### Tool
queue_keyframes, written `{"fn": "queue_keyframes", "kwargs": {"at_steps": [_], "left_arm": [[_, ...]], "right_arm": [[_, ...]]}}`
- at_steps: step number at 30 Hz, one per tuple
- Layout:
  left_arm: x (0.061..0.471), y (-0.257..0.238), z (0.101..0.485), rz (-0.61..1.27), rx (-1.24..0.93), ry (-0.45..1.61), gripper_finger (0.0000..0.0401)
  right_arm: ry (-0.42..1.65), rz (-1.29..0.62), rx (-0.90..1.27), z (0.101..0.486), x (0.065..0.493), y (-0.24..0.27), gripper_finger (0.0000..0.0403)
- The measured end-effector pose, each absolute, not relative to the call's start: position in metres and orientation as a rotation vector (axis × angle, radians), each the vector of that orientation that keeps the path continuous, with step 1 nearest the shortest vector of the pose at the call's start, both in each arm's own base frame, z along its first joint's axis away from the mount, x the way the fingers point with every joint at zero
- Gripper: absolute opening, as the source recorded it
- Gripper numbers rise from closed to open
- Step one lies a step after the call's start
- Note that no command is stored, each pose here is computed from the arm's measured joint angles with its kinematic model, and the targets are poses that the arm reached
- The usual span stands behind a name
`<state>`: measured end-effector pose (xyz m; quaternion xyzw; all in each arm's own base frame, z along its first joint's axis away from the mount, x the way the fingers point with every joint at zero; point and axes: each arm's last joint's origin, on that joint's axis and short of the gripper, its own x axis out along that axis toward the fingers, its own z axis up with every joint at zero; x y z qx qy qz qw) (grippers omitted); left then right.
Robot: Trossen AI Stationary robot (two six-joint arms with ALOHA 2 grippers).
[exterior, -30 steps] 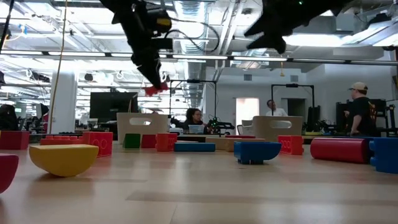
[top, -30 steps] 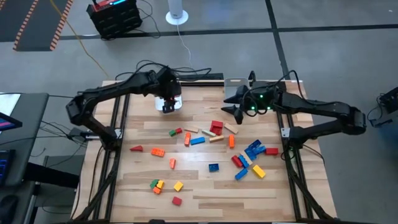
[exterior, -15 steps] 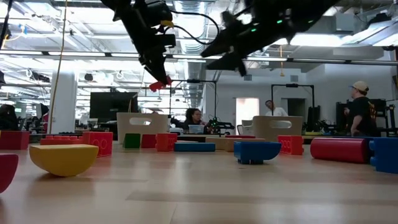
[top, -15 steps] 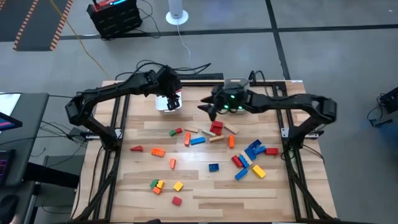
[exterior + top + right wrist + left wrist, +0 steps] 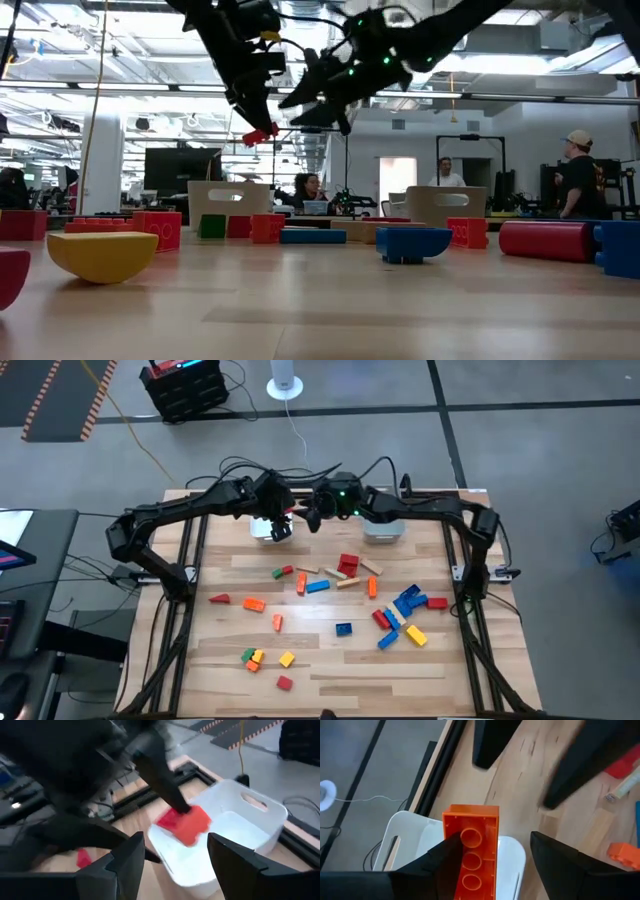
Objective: Sort blocks by size
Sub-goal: Put the orange rectangle game piece into the white bin
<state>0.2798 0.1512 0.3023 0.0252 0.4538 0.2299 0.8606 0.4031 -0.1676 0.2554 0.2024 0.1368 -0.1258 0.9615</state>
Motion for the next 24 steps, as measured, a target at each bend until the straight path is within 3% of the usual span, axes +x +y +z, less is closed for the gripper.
{"fn": "queue_keyframes", "kwargs": {"at_steps": [16,24], "left_arm": [[0.264,0.146,0.311,0.526,0.042,0.994,0.0224],[0.257,0.141,0.321,0.543,0.006,0.954,0.0224]], "right_arm": [[0.197,-0.205,0.401,0.243,0.438,-0.19,0.0244],[0.273,-0.262,0.478,0.217,0.44,-0.203,0.0244]]}}
